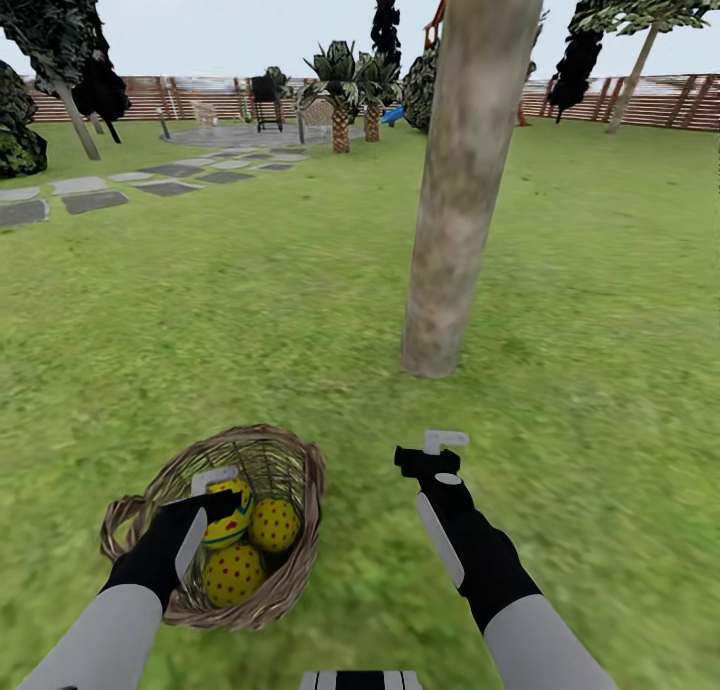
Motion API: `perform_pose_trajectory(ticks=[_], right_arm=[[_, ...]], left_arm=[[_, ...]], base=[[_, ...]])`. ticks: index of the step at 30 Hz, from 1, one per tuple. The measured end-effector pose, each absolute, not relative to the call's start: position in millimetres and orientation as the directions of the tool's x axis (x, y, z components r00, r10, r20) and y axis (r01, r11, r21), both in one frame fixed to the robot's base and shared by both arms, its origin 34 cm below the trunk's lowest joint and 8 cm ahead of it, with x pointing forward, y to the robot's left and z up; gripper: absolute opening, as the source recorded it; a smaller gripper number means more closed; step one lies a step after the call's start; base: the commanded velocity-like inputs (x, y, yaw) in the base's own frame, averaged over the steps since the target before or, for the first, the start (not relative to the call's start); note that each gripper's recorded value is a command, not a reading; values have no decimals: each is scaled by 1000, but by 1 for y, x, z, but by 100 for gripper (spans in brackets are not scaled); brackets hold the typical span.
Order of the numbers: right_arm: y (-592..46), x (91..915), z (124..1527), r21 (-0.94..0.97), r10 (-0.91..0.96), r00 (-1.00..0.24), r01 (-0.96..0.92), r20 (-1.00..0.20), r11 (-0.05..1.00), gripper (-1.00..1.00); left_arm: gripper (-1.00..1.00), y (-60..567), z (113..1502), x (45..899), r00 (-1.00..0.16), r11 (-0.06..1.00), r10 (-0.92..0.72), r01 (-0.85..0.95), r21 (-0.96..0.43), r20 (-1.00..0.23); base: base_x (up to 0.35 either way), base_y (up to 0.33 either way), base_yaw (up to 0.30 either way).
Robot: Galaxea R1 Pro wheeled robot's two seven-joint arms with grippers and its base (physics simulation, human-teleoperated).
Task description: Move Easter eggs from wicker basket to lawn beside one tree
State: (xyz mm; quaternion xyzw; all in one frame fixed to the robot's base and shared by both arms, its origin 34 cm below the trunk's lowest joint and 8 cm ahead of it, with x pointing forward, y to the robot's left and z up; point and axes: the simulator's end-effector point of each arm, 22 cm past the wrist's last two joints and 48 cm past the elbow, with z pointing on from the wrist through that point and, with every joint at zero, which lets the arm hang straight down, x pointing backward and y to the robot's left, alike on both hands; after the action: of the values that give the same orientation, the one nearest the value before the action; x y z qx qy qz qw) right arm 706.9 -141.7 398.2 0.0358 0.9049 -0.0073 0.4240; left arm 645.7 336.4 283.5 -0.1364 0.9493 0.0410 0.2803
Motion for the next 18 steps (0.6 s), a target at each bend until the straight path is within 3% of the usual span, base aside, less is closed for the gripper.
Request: perform_pose_trajectory(ticks=[18], right_arm=[[-142, 713, 446, 21, 58, -581, 70, -812, 997, 100]], left_arm=[[-100, 330, 314, 642, -822, 961, -244, -275, -16, -514]], base=[[0, 0, 0]])
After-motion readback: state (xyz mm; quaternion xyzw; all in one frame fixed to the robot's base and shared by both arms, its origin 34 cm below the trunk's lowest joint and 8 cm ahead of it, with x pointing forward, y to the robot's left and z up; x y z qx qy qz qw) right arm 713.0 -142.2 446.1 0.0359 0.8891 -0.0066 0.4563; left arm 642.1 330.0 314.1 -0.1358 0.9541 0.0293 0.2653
